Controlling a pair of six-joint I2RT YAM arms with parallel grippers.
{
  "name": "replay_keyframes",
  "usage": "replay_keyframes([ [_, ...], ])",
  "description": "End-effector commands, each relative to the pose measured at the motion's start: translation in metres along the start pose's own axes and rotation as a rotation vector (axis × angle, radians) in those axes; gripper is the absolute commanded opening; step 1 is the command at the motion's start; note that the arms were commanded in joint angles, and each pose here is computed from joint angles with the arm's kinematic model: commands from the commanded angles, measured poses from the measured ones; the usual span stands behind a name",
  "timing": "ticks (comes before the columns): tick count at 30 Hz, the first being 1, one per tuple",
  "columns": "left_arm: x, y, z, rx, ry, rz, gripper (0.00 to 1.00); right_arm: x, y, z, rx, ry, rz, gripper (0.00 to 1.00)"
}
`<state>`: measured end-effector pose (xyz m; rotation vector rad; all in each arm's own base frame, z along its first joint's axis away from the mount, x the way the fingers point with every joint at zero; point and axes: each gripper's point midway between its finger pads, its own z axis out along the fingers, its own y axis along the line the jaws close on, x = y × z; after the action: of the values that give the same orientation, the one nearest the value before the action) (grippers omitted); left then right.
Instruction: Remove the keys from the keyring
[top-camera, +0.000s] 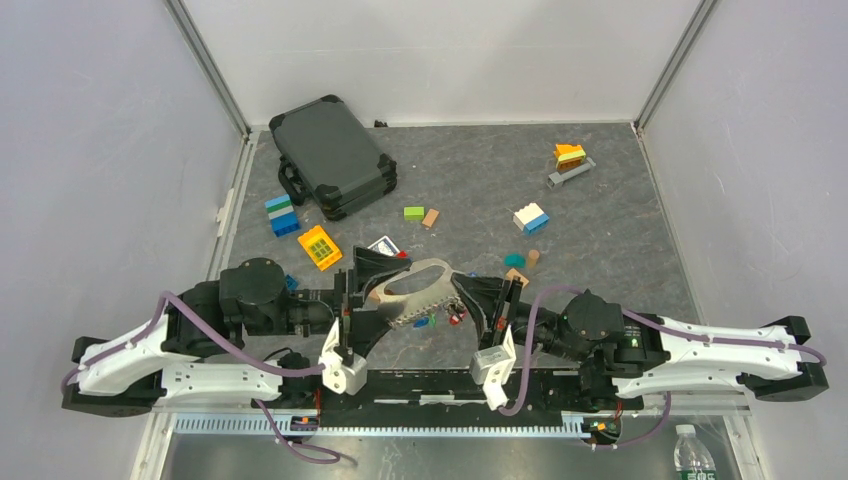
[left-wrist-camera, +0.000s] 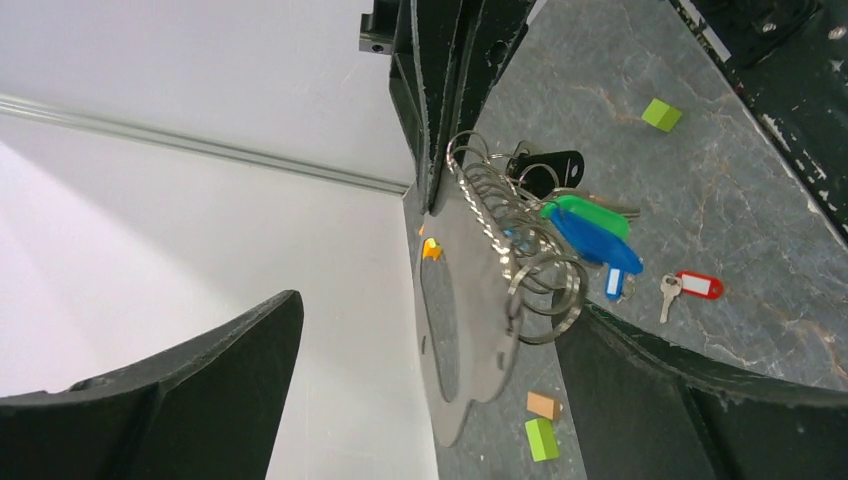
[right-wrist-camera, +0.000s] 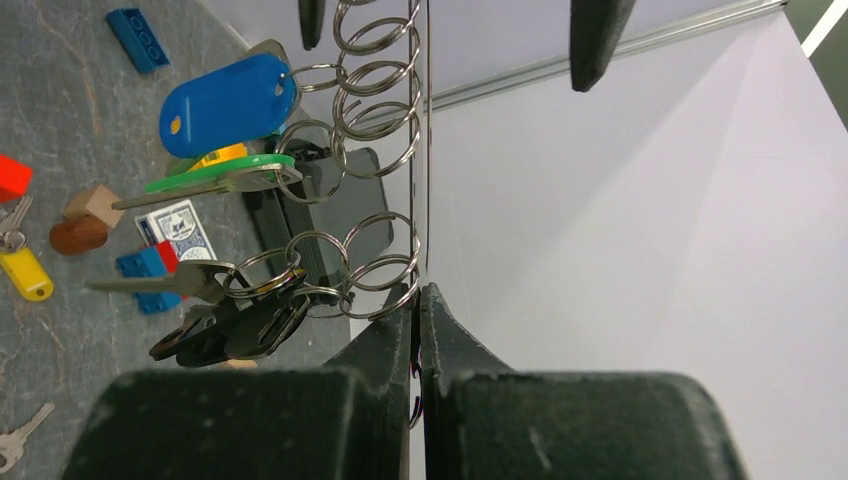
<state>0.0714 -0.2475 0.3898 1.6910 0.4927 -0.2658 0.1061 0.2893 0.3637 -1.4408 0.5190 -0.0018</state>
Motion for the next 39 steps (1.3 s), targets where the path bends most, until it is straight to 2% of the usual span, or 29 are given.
replay_keyframes([
  [1, 0.006, 0.004, -0.001, -0.008, 0.036, 0.063, 1.00, -0.002, -0.025, -0.005, 0.054, 0.011, 0.010, 0.00],
  [4, 0.003, 0.004, -0.002, -0.003, 0.021, 0.080, 0.83, -0.004, -0.023, -0.005, 0.045, 0.000, 0.013, 0.00],
  [11, 0.012, -0.013, 0.005, 0.101, 0.058, 0.110, 0.56, -0.012, -0.027, -0.005, 0.057, -0.040, 0.033, 0.00],
  [12, 0.012, -0.014, 0.006, 0.108, 0.061, 0.111, 0.37, -0.013, -0.028, -0.005, 0.060, -0.049, 0.036, 0.00],
  [13, 0.014, -0.015, 0.006, 0.109, 0.067, 0.111, 0.26, -0.015, -0.029, -0.006, 0.064, -0.057, 0.040, 0.00],
  [14, 0.015, -0.015, 0.007, 0.111, 0.072, 0.114, 0.20, -0.016, -0.030, -0.006, 0.066, -0.063, 0.044, 0.00],
  [19, 0.020, -0.015, 0.006, 0.105, 0.096, 0.126, 0.19, -0.020, -0.031, -0.008, 0.072, -0.088, 0.056, 0.00],
  [22, 0.021, -0.014, 0.006, 0.102, 0.101, 0.130, 0.23, -0.022, -0.031, -0.008, 0.069, -0.101, 0.062, 0.00],
  [23, 0.020, -0.012, 0.006, 0.091, 0.101, 0.127, 0.21, -0.023, -0.030, -0.008, 0.065, -0.109, 0.063, 0.00],
  [24, 0.022, -0.010, 0.006, 0.074, 0.109, 0.123, 0.13, -0.024, -0.029, -0.008, 0.063, -0.113, 0.065, 0.00],
  [26, 0.023, -0.007, 0.007, 0.037, 0.104, 0.144, 0.03, -0.026, -0.027, -0.008, 0.057, -0.126, 0.068, 0.00],
  [32, 0.028, 0.007, 0.008, -0.119, 0.106, 0.221, 0.02, -0.031, -0.031, -0.010, 0.096, -0.162, 0.087, 0.00],
  [33, 0.030, 0.009, 0.009, -0.155, 0.108, 0.226, 0.03, -0.032, -0.032, -0.010, 0.101, -0.169, 0.090, 0.02],
  [36, 0.027, 0.016, 0.007, -0.234, 0.089, 0.227, 0.02, -0.032, -0.032, -0.011, 0.105, -0.174, 0.093, 0.25],
  [39, 0.025, 0.019, 0.002, -0.270, 0.072, 0.245, 0.02, -0.033, -0.035, -0.016, 0.117, -0.189, 0.099, 0.37],
])
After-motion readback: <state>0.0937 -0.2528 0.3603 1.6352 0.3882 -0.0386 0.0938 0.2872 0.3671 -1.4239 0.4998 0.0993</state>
